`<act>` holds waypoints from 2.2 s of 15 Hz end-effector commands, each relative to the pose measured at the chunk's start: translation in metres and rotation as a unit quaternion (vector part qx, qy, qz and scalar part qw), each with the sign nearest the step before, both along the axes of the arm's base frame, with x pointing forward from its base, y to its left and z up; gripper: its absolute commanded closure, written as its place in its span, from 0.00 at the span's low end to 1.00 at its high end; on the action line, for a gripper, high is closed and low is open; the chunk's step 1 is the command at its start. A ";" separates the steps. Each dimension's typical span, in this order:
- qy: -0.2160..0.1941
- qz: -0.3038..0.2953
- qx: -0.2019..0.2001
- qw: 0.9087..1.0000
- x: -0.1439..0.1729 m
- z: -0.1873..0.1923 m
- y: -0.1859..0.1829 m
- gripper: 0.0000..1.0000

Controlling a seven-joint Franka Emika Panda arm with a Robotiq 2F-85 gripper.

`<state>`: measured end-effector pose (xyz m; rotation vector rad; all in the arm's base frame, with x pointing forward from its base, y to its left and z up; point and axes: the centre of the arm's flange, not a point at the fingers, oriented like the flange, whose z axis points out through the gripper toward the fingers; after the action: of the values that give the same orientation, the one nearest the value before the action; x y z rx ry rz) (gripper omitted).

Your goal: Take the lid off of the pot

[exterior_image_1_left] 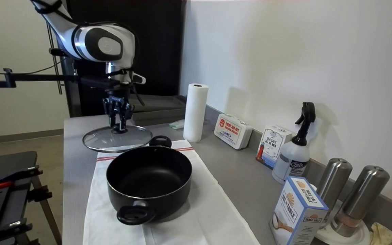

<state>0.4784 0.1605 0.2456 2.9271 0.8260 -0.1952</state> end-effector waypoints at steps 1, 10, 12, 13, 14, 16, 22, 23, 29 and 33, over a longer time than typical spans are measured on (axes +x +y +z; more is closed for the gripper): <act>-0.004 0.011 0.000 1.000 0.016 -0.010 0.012 0.76; -0.008 0.010 0.023 1.000 0.037 -0.056 0.009 0.76; -0.012 0.007 0.024 1.000 0.042 -0.067 0.006 0.76; -0.013 0.007 0.024 1.000 0.043 -0.072 0.004 0.76; -0.014 0.006 0.023 1.000 0.045 -0.076 0.003 0.76; -0.014 0.008 0.022 1.000 0.047 -0.083 0.001 0.76; -0.013 0.017 0.024 0.999 0.048 -0.083 0.002 0.76; -0.013 0.018 0.024 0.999 0.048 -0.082 0.002 0.66; -0.029 0.028 0.040 0.998 0.036 -0.047 0.000 0.01; -0.055 0.043 0.053 0.996 0.022 -0.002 -0.003 0.00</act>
<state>0.5229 0.1657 0.2039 2.9544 0.9202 -0.0577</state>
